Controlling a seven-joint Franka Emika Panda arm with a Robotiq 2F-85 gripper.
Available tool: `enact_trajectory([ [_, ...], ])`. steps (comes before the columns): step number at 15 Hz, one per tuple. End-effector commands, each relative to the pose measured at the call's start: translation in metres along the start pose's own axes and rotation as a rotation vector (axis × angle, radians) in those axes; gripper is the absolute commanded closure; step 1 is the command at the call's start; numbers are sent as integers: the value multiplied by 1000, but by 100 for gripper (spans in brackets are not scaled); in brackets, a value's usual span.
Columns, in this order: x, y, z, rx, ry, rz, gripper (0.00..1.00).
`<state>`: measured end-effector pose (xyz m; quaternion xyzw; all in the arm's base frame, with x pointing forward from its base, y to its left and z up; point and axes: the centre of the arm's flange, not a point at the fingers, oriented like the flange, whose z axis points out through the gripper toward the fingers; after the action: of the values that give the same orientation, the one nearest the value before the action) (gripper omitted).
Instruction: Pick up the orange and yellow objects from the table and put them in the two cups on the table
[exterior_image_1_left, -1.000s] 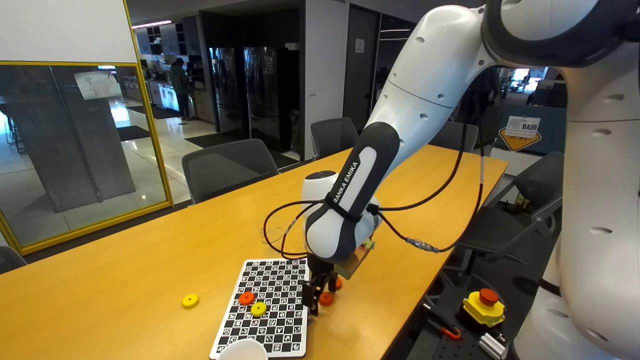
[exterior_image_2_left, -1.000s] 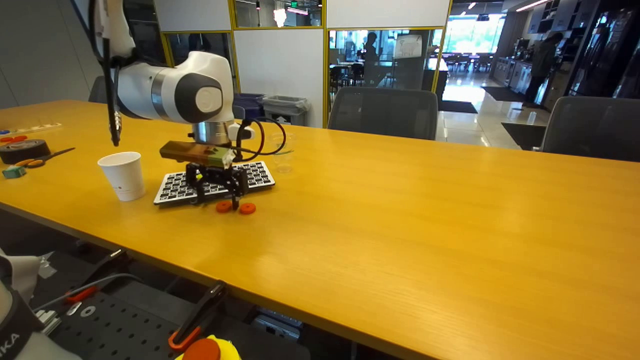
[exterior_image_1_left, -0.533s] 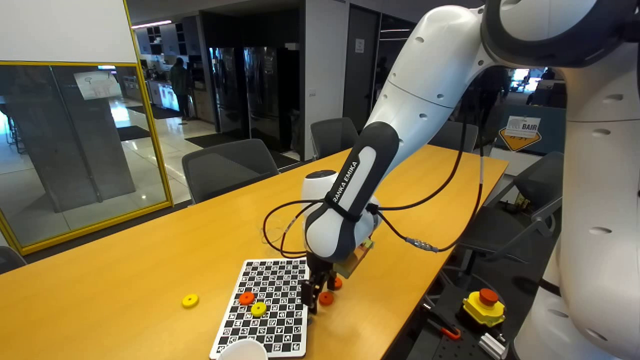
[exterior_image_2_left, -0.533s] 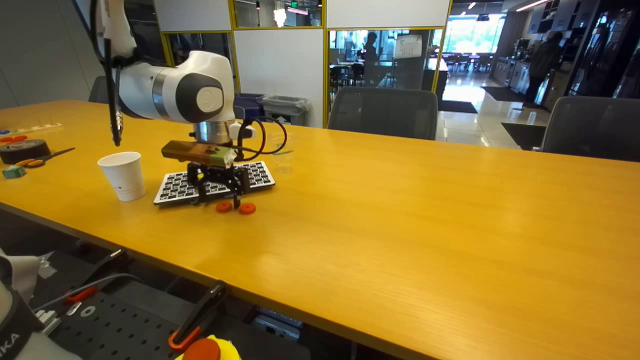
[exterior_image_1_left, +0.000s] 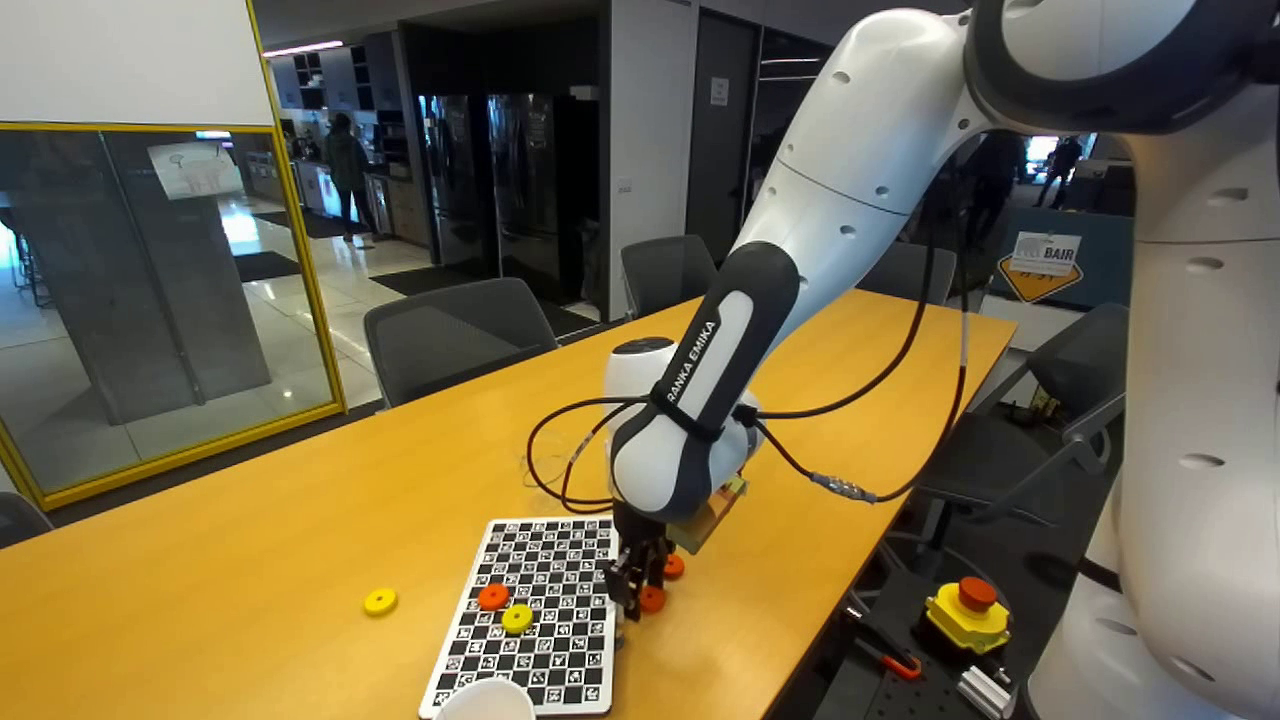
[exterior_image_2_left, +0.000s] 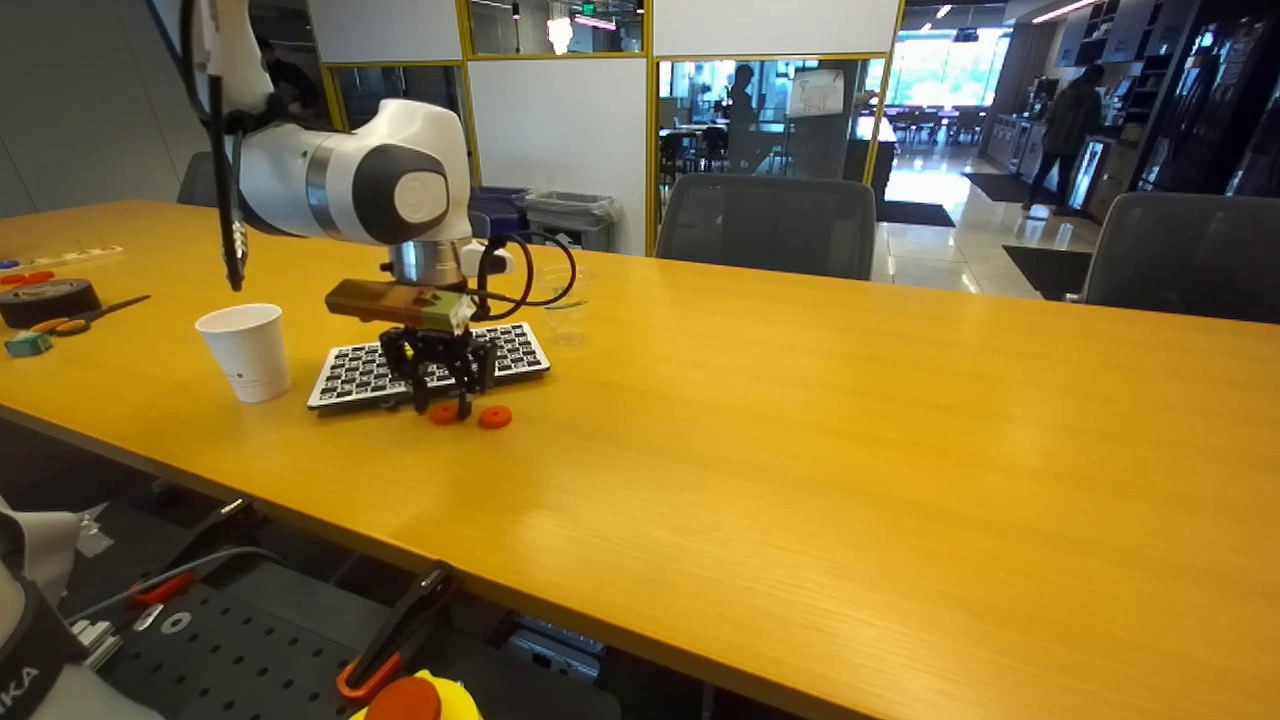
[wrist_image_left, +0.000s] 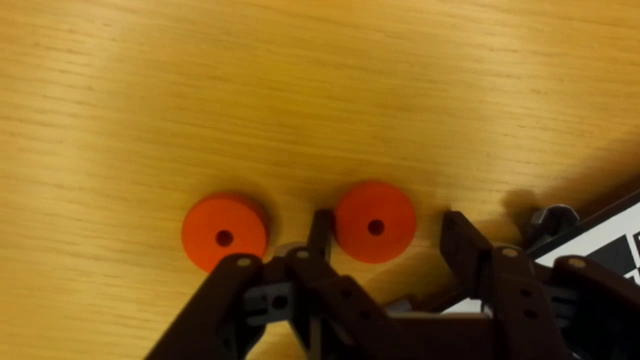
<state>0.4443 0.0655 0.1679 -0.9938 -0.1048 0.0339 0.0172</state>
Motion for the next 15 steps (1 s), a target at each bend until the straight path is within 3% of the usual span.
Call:
enact_trajectory([
  [1, 0, 1, -2, -7, 24, -1, 70],
  [2, -1, 1, -3, -5, 19, 6, 79],
  [9, -12, -19, -38, -23, 15, 54, 76],
  [15, -25, -91, -104, -93, 83, 9, 76],
])
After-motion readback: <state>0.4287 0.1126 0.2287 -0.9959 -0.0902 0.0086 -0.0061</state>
